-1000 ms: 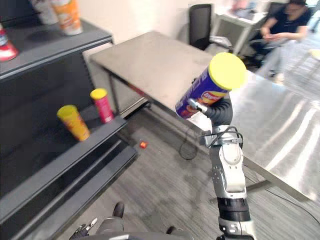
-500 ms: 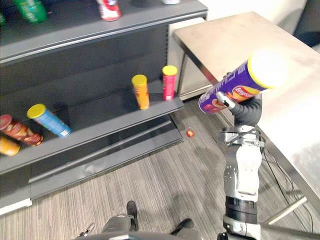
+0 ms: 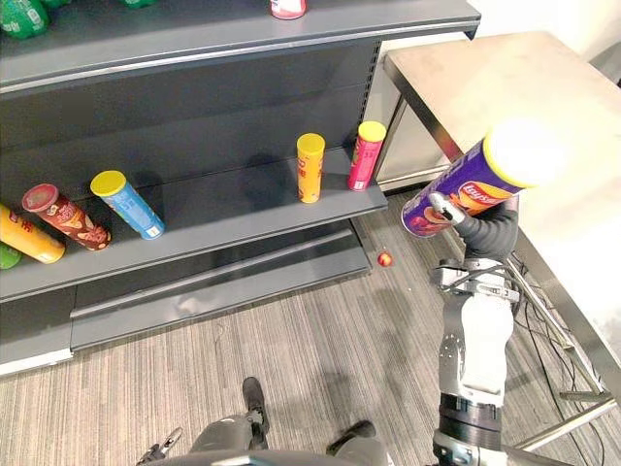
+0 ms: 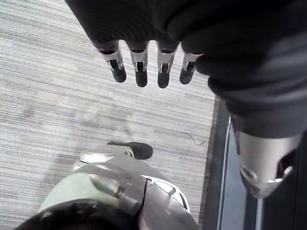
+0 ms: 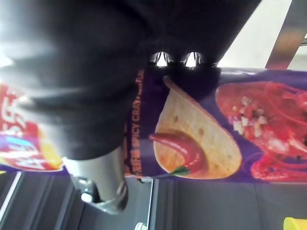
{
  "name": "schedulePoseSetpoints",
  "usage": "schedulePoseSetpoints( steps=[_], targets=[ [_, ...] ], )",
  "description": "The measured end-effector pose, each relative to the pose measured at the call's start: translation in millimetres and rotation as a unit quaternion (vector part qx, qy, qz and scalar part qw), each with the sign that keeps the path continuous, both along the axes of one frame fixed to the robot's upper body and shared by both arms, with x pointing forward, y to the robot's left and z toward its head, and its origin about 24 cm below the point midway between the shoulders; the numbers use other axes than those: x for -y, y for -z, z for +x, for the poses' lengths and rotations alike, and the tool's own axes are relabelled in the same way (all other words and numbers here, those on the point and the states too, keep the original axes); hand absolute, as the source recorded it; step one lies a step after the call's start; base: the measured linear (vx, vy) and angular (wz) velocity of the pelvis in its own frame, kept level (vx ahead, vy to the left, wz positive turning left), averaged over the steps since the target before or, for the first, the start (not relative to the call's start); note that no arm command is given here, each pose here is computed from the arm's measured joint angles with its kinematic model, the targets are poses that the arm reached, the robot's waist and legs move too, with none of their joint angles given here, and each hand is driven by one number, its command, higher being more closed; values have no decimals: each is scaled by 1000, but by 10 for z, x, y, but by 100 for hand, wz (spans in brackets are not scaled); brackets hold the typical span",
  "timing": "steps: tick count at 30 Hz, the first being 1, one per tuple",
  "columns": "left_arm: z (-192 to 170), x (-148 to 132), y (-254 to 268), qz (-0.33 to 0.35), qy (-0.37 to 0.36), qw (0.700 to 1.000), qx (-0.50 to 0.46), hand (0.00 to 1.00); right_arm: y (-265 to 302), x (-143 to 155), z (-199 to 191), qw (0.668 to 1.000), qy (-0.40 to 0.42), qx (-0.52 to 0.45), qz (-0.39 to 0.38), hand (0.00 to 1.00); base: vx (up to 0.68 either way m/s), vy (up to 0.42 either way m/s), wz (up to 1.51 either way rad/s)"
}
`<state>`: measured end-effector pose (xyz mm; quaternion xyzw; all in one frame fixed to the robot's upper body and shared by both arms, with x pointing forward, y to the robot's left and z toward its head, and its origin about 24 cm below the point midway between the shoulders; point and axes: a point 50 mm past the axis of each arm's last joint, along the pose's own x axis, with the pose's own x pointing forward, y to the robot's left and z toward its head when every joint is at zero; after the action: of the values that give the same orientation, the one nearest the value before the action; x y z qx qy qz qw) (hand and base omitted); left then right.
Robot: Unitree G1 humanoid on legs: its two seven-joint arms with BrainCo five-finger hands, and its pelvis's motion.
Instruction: Put the gum and the chips on the shelf.
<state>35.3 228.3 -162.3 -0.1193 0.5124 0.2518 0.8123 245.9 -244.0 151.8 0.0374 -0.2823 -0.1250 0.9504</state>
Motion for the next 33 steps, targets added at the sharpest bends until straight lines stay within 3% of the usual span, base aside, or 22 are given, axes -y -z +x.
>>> schedulePoseSetpoints(
  steps=[10,15,20,26,33],
  targets=[
    [226,1,-40,-8,-16,999,45,0,31,-115,62,1000,-26,-8,-1,100,24,-33,8],
    [310,26,-59,-17,-26,997,66,0,37,-477,198,993,-111,-15,-20,100,22,75,27],
    [374,-12,-97,-3,22,997,71,0,77,-755,216,982,-185,-21,-42,100,62,154,71],
    [400,-104,-126,15,50,996,72,0,69,-817,202,977,-207,-17,-47,100,151,25,92],
    [356,-37,-99,-3,27,997,73,0,142,-823,141,975,-218,-24,-28,100,156,-200,79]
  ],
)
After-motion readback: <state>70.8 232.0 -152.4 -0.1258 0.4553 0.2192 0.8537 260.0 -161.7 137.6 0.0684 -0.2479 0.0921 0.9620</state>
